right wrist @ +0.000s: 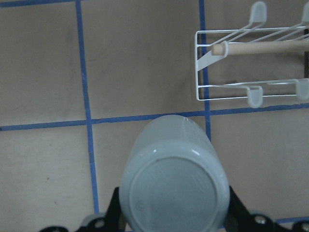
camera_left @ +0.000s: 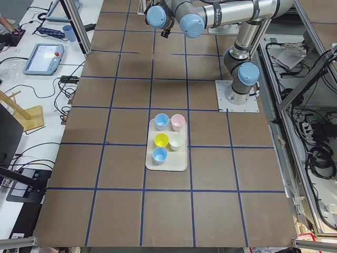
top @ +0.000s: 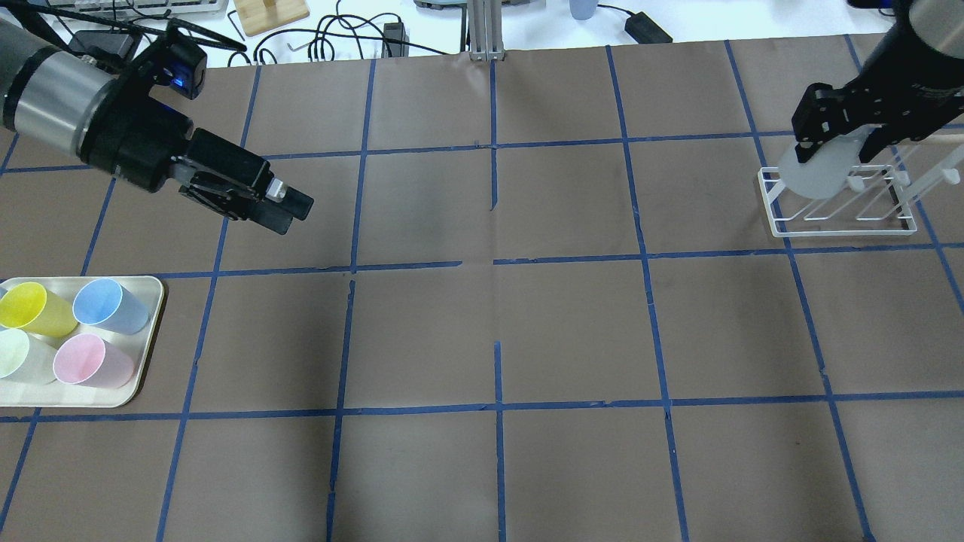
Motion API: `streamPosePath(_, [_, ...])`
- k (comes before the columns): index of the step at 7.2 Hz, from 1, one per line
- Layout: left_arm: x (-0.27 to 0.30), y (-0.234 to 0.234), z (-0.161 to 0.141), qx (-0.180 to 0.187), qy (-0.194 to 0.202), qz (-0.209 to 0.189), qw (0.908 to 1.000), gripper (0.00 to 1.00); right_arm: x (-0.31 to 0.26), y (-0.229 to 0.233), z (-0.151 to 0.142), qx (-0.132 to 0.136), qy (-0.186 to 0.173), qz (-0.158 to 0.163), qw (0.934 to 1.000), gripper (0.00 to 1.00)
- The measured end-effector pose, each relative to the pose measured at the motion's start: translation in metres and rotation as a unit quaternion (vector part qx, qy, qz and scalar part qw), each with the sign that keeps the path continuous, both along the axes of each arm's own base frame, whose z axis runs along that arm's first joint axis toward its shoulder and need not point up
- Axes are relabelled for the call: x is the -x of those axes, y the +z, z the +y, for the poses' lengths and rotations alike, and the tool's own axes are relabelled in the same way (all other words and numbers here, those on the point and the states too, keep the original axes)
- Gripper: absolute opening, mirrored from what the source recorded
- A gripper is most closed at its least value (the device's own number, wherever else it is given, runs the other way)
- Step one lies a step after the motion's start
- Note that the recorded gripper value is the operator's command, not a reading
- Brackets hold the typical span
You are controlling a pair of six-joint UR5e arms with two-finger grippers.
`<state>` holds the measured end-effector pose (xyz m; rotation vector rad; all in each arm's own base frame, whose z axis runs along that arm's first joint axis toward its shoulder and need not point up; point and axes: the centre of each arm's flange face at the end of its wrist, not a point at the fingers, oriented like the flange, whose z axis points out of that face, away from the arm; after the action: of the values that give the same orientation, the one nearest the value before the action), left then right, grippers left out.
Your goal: Transfer IKEA cup to right arm and place on rack
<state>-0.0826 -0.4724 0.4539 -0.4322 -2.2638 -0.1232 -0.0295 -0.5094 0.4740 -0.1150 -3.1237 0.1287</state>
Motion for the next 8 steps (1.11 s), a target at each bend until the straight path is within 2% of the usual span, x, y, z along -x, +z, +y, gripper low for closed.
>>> streamPosePath(2, [0.030,-0.011,0.000,-0.022,0.030,-0.078,0.9963,0.97,0.047,-0.018,-0.014,0.007,-0.007,0.003,0.9999,0.24])
streamPosePath(3, [0.043,-0.010,0.002,-0.034,0.046,-0.124,0.9907,1.00,0.059,-0.031,-0.028,0.016,-0.002,0.008,0.9998,0.25])
streamPosePath(4, [0.061,-0.008,0.004,-0.044,0.076,-0.175,0.9806,1.00,0.066,-0.043,-0.037,0.018,0.000,0.010,0.9998,0.25])
streamPosePath(5, [0.082,-0.004,0.003,-0.043,0.128,-0.229,0.9642,1.00,0.070,-0.053,-0.044,0.016,0.000,0.009,0.9998,0.25])
streamPosePath(6, [0.100,0.004,-0.001,-0.021,0.177,-0.267,0.9471,1.00,0.076,-0.062,-0.048,0.012,-0.003,0.008,0.9999,0.25])
streamPosePath(8, [0.111,0.033,-0.008,0.036,0.218,-0.309,0.9250,1.00,0.094,-0.078,-0.053,0.002,-0.006,0.006,1.0000,0.28])
